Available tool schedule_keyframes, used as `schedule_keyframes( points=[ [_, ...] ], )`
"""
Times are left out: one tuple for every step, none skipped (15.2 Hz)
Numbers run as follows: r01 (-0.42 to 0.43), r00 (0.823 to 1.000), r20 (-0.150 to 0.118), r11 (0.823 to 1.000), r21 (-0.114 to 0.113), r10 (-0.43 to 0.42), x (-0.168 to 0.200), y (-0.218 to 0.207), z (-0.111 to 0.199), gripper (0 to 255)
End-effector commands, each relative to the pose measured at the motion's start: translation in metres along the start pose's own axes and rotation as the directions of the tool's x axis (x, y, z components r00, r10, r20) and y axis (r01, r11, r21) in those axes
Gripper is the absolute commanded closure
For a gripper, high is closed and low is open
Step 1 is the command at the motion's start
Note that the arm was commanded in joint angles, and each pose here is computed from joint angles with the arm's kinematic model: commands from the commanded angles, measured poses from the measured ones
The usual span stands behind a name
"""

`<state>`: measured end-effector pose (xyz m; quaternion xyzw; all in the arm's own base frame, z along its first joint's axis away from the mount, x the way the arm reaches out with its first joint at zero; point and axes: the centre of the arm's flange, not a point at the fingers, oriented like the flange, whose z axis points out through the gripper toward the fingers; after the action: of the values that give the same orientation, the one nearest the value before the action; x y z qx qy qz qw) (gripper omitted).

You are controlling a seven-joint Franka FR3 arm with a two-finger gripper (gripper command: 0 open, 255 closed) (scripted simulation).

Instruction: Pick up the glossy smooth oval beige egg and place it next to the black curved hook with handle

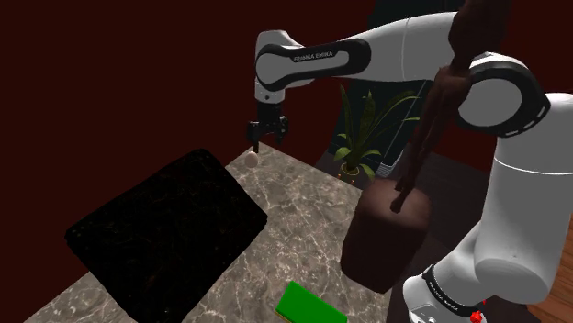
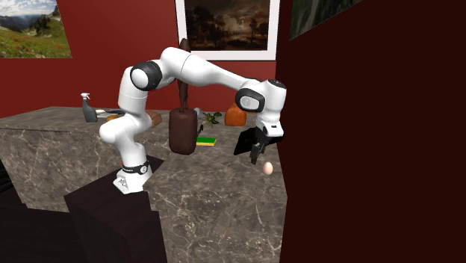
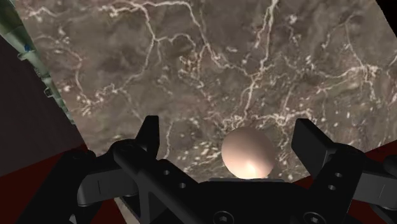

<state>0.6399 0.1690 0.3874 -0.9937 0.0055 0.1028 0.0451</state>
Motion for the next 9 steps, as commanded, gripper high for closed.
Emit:
schedule_keyframes(
  points=[
    [0.003,1.0,0.004,1.0,0.0,-0.003,0.022,-0.011,0.008,0],
    [0.005,1.0,0.005,1.0,0.001,-0.005,0.034,-0.016,0.012,0],
    [0.007,1.0,0.007,1.0,0.001,-0.007,0.045,-0.022,0.015,0],
    [0.008,1.0,0.008,1.0,0.002,-0.008,0.057,-0.027,0.019,0],
    [0.009,1.0,0.009,1.0,0.002,-0.009,0.062,-0.03,0.021,0],
    [0.009,1.0,0.009,1.0,0.002,-0.009,0.062,-0.03,0.026,0],
    [0.009,1.0,0.009,1.0,0.002,-0.009,0.062,-0.03,0.031,0],
    [0.009,1.0,0.009,1.0,0.002,-0.009,0.062,-0.03,0.037,0],
    [0.009,1.0,0.009,1.0,0.002,-0.009,0.062,-0.03,0.042,0]
  ],
)
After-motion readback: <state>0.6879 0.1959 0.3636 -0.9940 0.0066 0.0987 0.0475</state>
